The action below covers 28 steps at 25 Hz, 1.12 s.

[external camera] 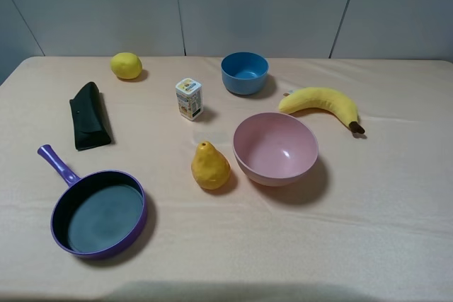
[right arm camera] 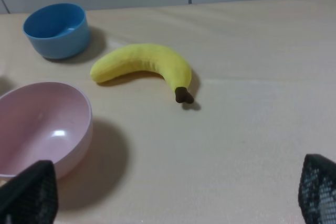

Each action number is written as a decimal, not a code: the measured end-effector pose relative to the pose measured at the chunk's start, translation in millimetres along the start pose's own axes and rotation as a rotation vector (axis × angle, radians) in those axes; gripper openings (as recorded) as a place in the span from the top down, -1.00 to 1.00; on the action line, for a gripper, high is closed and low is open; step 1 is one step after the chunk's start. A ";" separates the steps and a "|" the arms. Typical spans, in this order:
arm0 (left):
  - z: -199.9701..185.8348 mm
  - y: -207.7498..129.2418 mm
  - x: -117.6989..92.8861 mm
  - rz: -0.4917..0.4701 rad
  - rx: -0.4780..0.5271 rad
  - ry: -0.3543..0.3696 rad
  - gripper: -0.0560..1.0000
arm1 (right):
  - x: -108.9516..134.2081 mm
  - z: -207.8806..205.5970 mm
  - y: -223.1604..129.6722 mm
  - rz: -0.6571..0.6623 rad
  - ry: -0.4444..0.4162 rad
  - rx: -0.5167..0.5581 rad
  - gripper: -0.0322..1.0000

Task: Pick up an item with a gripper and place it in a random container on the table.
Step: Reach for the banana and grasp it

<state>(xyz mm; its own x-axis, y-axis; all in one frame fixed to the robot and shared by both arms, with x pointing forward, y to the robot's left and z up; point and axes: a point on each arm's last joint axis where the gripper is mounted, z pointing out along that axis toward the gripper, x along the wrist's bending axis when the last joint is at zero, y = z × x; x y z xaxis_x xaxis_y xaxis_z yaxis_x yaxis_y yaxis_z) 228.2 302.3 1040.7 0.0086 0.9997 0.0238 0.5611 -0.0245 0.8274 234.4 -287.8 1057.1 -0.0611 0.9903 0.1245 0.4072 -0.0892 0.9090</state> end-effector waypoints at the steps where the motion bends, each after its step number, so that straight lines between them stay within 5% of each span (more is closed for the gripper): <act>1: 0.0 0.0 0.0 0.000 0.000 0.000 -0.94 | 0.0 0.0 0.0 0.000 0.000 0.000 -0.41; 28: 0.0 0.0 0.0 0.000 0.000 0.000 -0.94 | 1.6 -6.7 17.4 -0.004 -0.002 -0.058 -0.41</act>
<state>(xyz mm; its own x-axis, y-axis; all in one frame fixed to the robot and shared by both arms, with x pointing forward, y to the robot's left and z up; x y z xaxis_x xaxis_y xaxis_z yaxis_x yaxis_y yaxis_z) 228.2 302.3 1040.7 0.0086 0.9997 0.0238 0.5611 -0.0245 0.8274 235.3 -288.5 1075.7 -0.0607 0.9909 0.1205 0.3531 -0.0916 0.9311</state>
